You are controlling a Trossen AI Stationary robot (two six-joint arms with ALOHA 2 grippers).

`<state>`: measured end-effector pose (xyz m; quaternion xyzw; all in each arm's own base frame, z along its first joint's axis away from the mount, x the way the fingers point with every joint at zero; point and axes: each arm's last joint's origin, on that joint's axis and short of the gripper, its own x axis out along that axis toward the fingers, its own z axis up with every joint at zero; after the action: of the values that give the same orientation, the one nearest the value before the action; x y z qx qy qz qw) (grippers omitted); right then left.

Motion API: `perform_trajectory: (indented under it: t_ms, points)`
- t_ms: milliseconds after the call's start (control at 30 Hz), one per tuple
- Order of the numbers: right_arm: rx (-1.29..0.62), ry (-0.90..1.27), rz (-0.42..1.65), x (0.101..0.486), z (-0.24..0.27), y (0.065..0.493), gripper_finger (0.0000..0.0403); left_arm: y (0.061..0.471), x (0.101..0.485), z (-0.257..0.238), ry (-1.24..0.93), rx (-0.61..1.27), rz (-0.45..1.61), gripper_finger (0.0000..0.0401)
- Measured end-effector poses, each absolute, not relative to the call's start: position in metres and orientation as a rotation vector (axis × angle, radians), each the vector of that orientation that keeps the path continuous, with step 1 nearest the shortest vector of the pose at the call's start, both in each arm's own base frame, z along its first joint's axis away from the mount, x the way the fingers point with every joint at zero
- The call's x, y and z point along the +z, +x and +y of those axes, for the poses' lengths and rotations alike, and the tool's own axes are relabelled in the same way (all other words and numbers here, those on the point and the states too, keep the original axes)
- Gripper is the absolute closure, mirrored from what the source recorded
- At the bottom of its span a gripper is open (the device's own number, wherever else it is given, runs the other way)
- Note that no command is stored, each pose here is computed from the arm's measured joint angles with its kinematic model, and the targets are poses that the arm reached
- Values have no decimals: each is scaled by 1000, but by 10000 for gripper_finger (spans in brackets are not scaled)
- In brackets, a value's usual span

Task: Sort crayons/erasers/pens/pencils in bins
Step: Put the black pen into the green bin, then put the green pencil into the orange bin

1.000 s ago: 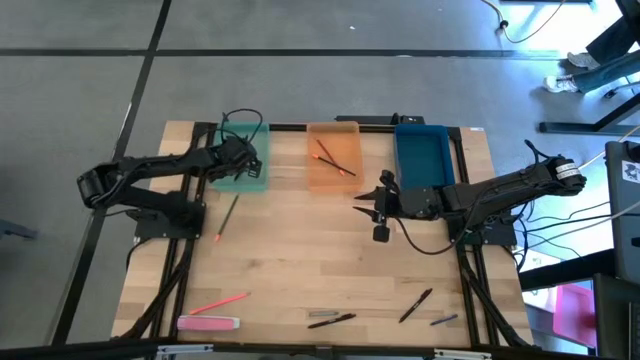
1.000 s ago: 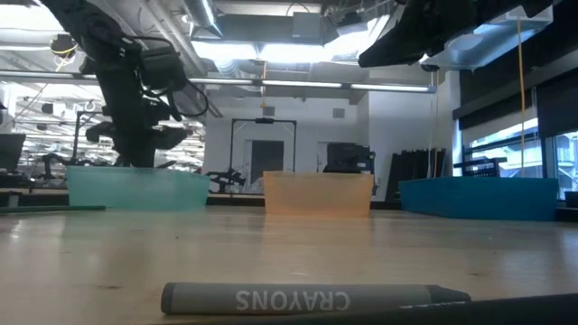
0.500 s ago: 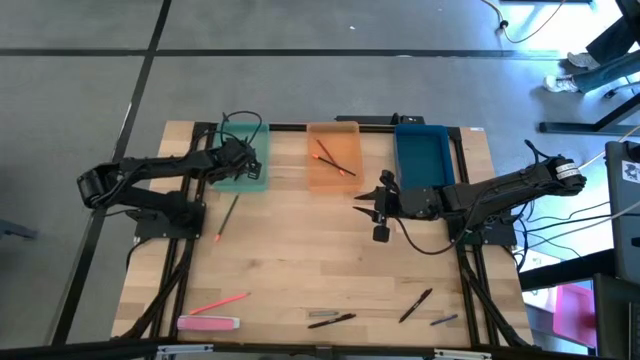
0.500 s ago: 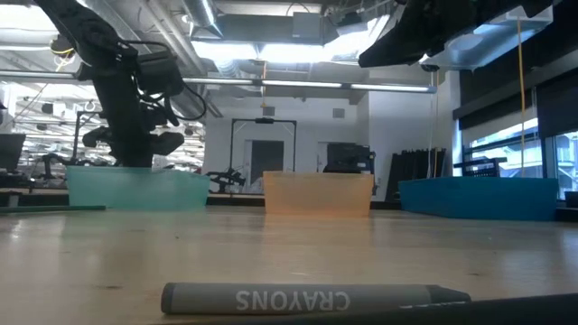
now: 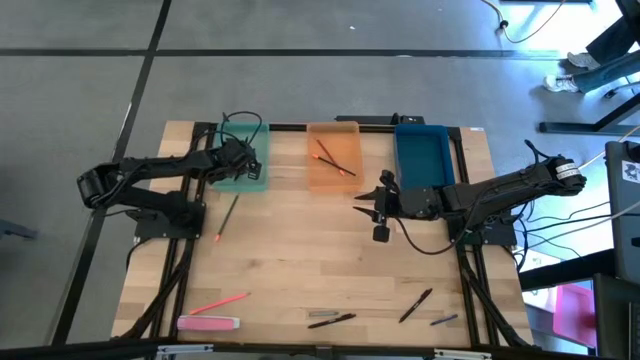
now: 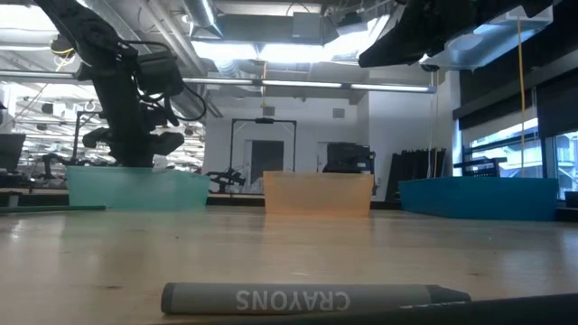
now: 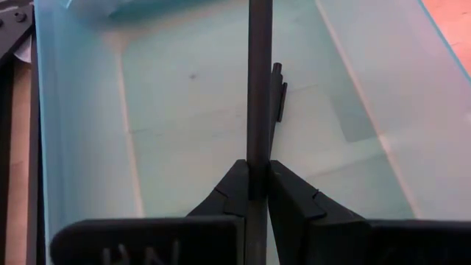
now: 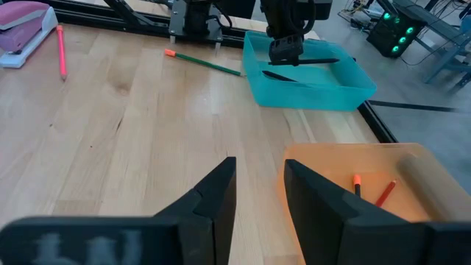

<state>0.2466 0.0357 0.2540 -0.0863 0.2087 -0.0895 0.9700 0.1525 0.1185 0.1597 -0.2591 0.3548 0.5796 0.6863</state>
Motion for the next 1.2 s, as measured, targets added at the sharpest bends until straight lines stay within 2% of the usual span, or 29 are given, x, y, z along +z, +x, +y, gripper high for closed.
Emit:
perform_trajectory:
  t_ms: [467,1000,1200]
  points:
    - [-181,-174,422,254,36,247,282,145,148,114,-600,1316,826,373]
    - [-180,-174,422,254,36,247,282,146,148,114,-600,1310,810,316]
    - [-180,-175,422,254,36,247,282,147,150,115,-584,1314,797,314]
